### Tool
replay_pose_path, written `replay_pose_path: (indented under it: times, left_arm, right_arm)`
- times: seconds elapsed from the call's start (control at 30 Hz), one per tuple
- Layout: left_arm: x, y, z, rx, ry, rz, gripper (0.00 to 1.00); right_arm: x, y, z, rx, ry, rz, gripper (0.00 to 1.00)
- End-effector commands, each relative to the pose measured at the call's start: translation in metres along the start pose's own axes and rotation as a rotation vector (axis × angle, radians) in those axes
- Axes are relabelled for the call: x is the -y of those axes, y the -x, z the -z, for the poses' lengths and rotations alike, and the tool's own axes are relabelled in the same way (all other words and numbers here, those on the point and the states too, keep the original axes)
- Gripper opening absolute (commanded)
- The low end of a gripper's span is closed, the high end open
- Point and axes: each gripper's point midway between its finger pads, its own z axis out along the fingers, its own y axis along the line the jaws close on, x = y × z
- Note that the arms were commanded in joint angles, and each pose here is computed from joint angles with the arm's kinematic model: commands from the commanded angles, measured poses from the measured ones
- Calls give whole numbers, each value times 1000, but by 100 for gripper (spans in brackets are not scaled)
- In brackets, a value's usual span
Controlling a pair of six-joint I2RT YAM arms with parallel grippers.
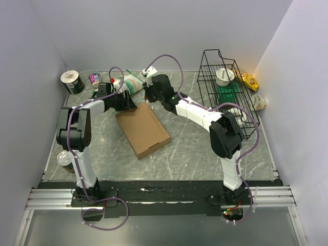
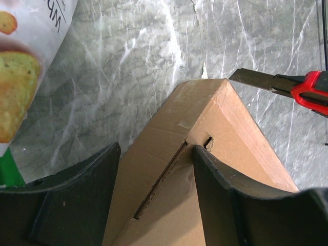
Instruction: Unpack the express box
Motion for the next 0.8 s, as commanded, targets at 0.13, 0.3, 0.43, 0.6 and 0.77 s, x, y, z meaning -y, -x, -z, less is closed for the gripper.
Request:
replay_pose_path:
  times: [0.13, 0.3, 0.43, 0.6, 0.77]
  left_arm:
    - [-31, -18, -9, -45, 110, 24, 64]
    - [-31, -20, -9, -48, 112, 29, 64]
    - [-32, -21, -9, -52, 113, 36, 64]
    - [-35, -24, -11, -63, 129, 56, 64]
    - [-42, -25, -13, -67, 161, 86, 62]
  right_arm:
    - [-1, 26, -1, 72, -2, 0, 0]
    - [-3, 16, -2, 38, 8, 8, 0]
    - [-3, 10, 0, 18, 9, 10, 0]
    - [-2, 2, 4, -9, 5, 12, 0]
    - [-1, -6, 9, -38, -14, -12, 0]
